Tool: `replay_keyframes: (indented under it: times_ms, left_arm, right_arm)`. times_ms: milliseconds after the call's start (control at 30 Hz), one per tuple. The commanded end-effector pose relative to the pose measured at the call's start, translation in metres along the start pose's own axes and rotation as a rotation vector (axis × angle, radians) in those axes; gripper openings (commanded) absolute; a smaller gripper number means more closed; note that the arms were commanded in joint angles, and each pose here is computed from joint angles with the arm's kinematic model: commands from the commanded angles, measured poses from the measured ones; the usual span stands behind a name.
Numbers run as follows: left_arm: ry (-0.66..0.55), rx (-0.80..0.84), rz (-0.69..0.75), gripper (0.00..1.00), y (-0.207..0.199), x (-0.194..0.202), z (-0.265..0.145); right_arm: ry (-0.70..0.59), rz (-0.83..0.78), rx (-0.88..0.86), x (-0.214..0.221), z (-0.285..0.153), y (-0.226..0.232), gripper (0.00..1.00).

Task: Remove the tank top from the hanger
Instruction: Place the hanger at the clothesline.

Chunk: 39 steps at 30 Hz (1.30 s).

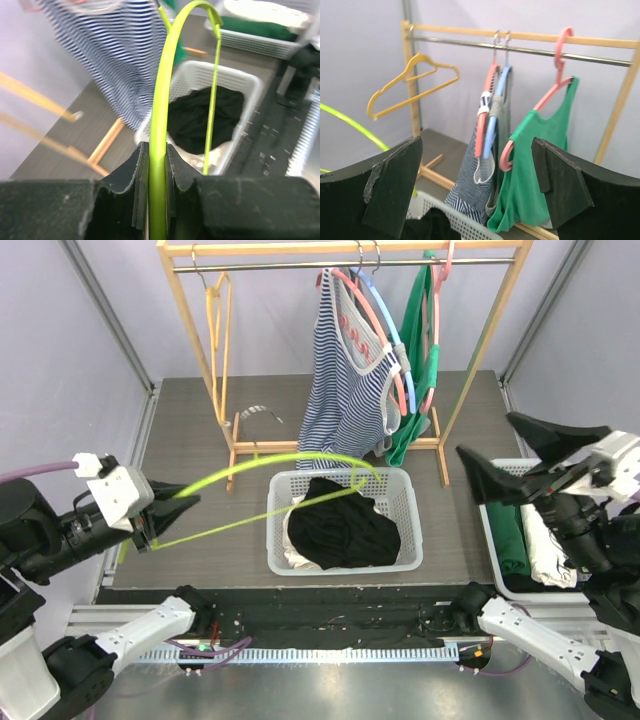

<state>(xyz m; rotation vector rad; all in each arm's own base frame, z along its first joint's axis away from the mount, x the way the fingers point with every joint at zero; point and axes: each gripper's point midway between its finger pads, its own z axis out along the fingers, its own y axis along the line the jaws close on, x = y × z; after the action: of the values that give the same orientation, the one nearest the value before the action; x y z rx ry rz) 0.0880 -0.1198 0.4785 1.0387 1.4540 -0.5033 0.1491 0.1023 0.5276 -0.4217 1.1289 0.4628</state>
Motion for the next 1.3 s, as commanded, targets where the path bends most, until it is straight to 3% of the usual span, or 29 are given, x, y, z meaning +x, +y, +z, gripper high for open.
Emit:
replay_keyframes:
  times_ms: [0,167,567,833,1067,1267]
  left_arm:
    - [-0.079,-0.389,-0.117,0.00,0.069,-0.021,-0.003]
    - [-0.081,-0.536,-0.235,0.00,0.103,-0.023,0.011]
    - [-0.119,-0.818,-0.304,0.01,0.170,-0.045,0.023]
    - [-0.028,-0.958,-0.214,0.01,0.206,-0.043,0.040]
    - [0.052,-0.955,-0.044,0.00,0.199,-0.048,0.069]
    - [0.063,-0.961,-0.023,0.00,0.200,-0.051,0.085]
  right_arm:
    - [-0.066,0.097,0.239,-0.018,0.007,-0.039,1.00]
    - [0.056,0.134,0.271,0.000,0.021,-0.039,1.00]
    - [0.103,0.174,0.233,0.027,0.031,-0.026,1.00]
    - [0.141,0.197,0.221,0.041,0.048,-0.019,1.00]
    - [0.152,0.199,0.207,0.045,0.053,-0.015,1.00]
    - [0.158,0.196,0.206,0.051,0.049,-0.015,1.00]
